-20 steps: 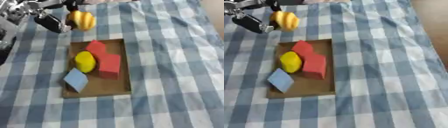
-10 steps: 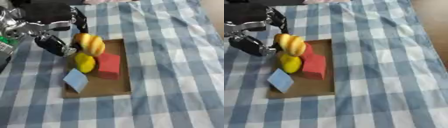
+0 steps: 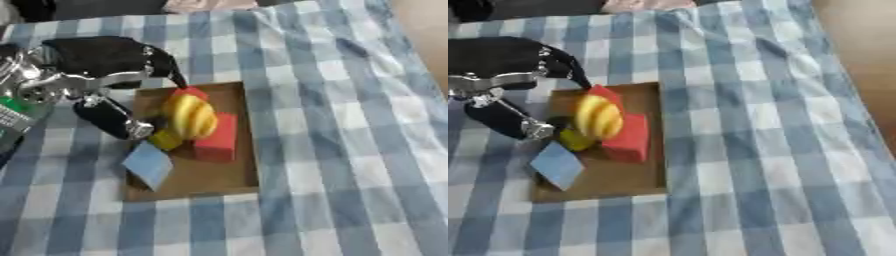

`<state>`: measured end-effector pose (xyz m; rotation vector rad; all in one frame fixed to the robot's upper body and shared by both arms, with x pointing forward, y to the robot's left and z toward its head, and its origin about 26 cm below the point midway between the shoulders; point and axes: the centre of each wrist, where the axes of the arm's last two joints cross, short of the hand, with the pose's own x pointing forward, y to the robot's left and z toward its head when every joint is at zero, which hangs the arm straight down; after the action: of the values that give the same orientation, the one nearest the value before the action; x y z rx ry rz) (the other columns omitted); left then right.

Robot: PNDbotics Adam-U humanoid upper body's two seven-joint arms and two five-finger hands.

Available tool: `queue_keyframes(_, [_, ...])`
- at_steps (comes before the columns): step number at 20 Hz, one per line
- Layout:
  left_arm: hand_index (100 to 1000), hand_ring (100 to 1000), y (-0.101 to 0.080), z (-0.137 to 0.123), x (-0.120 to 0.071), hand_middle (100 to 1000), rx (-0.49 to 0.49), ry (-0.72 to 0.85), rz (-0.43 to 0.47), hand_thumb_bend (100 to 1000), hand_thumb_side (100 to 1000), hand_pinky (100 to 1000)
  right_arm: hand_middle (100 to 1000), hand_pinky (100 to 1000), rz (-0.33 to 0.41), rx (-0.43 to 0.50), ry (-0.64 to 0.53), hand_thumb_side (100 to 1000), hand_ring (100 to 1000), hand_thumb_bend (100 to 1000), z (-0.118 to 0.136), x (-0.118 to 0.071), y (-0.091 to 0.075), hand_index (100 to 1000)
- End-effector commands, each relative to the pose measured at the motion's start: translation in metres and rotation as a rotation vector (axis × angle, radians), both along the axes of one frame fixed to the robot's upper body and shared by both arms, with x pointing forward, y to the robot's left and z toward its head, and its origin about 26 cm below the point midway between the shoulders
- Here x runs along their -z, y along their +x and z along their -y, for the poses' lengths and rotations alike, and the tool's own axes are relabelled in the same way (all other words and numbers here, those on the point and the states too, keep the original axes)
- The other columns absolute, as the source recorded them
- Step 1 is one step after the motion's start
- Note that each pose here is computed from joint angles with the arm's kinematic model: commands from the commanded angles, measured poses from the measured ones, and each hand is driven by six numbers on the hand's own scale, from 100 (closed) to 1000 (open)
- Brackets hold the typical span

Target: Pick up objects on the table and place them in the box.

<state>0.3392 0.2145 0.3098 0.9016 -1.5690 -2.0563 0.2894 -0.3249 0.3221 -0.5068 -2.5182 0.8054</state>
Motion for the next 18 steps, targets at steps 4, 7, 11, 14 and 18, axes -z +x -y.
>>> queue_keyframes(4, [995, 951, -0.004, -0.005, -0.018, 906, -0.013, 0.019, 0.096, 633, 744, 963, 680, 921, 0.03, -0.002, -0.015, 523, 1000, 100, 0.001, -0.01, -0.005, 760])
queue_keyframes(7, [995, 951, -0.003, -0.006, -0.019, 906, -0.016, 0.017, 0.108, 633, 744, 963, 680, 921, 0.03, -0.001, -0.015, 523, 1000, 100, 0.001, -0.009, -0.005, 760])
queue_keyframes(11, [933, 908, -0.009, -0.003, -0.029, 860, -0.01, -0.043, 0.167, 211, 518, 916, 680, 921, 0.025, 0.007, -0.009, 523, 1000, 100, 0.003, -0.007, -0.006, 759])
queue_keyframes(14, [850, 839, -0.019, -0.001, -0.043, 788, -0.008, -0.17, 0.253, 100, 455, 879, 681, 920, 0.028, 0.017, 0.002, 523, 1000, 100, 0.006, -0.006, -0.006, 759])
queue_keyframes(18, [810, 777, -0.032, 0.0, -0.051, 734, 0.028, -0.385, 0.298, 100, 621, 853, 680, 920, 0.045, 0.029, 0.039, 524, 1000, 100, 0.011, -0.004, -0.008, 758])
